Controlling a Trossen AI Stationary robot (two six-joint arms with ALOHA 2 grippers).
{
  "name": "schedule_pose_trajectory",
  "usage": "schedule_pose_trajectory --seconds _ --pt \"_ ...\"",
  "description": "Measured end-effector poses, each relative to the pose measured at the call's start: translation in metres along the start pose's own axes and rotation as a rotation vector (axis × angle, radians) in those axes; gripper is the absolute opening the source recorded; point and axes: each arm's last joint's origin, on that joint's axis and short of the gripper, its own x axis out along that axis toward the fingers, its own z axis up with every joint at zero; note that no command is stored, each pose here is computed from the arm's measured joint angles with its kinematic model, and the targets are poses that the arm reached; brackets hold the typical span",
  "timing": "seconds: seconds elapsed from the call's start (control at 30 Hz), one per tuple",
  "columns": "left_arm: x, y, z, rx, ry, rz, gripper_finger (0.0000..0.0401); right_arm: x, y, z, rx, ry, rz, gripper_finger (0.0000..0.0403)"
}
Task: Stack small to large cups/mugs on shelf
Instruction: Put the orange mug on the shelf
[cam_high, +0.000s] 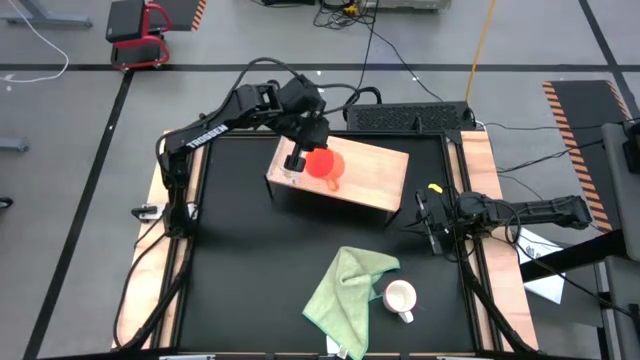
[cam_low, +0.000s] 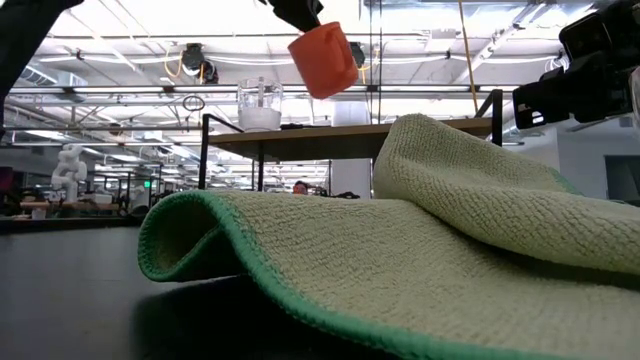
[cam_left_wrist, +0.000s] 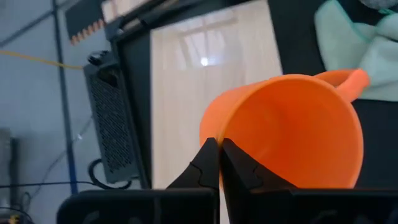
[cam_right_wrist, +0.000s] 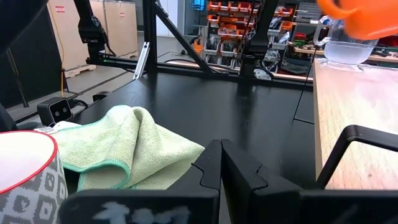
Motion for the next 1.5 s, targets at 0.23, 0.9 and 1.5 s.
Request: schedule_pose_trajectory --seconds 0.23,0.9,1.5 --pt "-0.005 0.021 -0.010 -0.015 -0.071 0.042 0.0000 0.000 0.000 0.000 0.000 0.000 0.000 0.0000" --pt "0.037 0.041 -0.033 -0.065 -0.008 -0.044 0.0000 0.001 0.000 -0.001 0.006 0.011 0.001 0.0000" --pt "0.044 0.025 -0.034 -0.043 0.128 -0.102 0.0000 0.002 0.000 -0.003 0.006 0.030 0.001 0.0000"
